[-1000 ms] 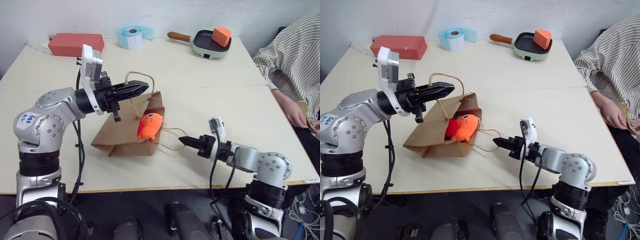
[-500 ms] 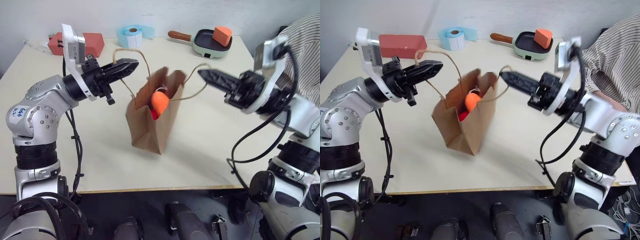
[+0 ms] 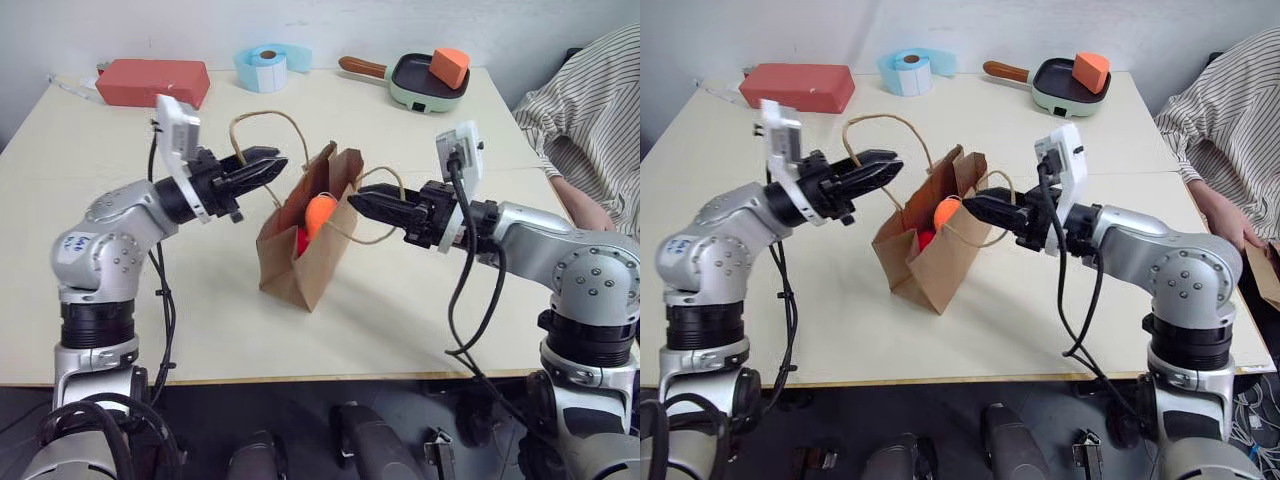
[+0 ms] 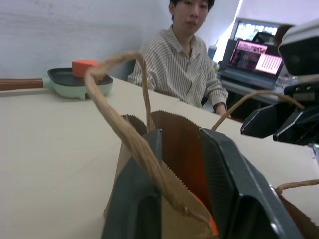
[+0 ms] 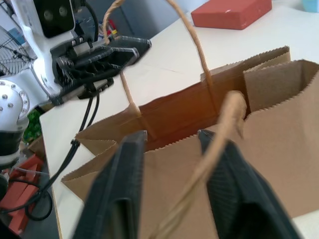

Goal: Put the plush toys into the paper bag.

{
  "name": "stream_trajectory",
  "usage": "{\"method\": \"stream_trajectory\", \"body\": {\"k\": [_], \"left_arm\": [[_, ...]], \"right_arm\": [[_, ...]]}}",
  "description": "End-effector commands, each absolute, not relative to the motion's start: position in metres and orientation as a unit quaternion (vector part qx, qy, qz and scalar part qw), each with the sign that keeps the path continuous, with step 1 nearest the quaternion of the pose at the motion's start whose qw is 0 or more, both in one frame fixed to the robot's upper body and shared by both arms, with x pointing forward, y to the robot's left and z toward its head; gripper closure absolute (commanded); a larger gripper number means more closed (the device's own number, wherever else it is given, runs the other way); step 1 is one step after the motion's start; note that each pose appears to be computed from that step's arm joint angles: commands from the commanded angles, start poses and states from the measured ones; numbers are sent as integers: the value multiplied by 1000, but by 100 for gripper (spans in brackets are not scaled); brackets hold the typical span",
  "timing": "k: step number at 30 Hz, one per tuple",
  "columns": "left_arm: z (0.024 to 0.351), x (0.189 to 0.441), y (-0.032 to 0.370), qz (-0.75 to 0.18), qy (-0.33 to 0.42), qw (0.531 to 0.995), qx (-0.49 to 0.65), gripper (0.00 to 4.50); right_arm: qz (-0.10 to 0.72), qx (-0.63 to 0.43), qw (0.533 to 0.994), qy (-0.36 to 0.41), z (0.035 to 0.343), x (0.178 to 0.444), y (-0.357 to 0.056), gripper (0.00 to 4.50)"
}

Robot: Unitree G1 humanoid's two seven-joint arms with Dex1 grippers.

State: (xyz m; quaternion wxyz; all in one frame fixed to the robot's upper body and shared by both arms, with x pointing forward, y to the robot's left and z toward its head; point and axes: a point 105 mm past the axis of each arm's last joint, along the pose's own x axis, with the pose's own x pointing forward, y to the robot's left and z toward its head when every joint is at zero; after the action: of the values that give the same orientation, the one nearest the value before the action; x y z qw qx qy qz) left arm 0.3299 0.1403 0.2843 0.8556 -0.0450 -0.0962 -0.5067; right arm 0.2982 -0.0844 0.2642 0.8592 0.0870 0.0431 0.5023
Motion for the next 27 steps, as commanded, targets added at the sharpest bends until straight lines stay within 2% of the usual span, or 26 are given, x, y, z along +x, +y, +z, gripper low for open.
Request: {"method": "stream_trajectory", "body": {"k": [1,3,7,8,11,14,17,20,26,27], "left_arm": [[309,305,158,-508,-127,850,-58,205],[309,289,167,-515,-114,847,-64,147],[291,263,175,-519,-65,851,-40,20],[287,259,176,-518,-56,853,-35,4],[256,254,175,-504,-14,864,2,4],[236,259,168,-492,-8,870,11,4],[220,261,153,-511,-2,859,12,0],[213,261,140,-536,0,844,8,0],[199,276,130,-541,6,840,44,0],[197,278,130,-540,7,840,46,0]], "right_arm": [[528,68,846,-19,291,276,-98,141],[532,56,844,-26,296,267,-109,72],[532,22,846,-23,299,253,-127,68],[532,18,846,-21,300,251,-129,68],[532,36,846,-16,302,244,-145,68],[525,24,850,29,273,245,-148,68],[517,-1,853,71,230,256,-126,131],[525,-61,845,79,196,269,-96,233],[530,-105,840,53,176,313,-36,447],[532,-112,838,50,175,316,-32,447]]}}
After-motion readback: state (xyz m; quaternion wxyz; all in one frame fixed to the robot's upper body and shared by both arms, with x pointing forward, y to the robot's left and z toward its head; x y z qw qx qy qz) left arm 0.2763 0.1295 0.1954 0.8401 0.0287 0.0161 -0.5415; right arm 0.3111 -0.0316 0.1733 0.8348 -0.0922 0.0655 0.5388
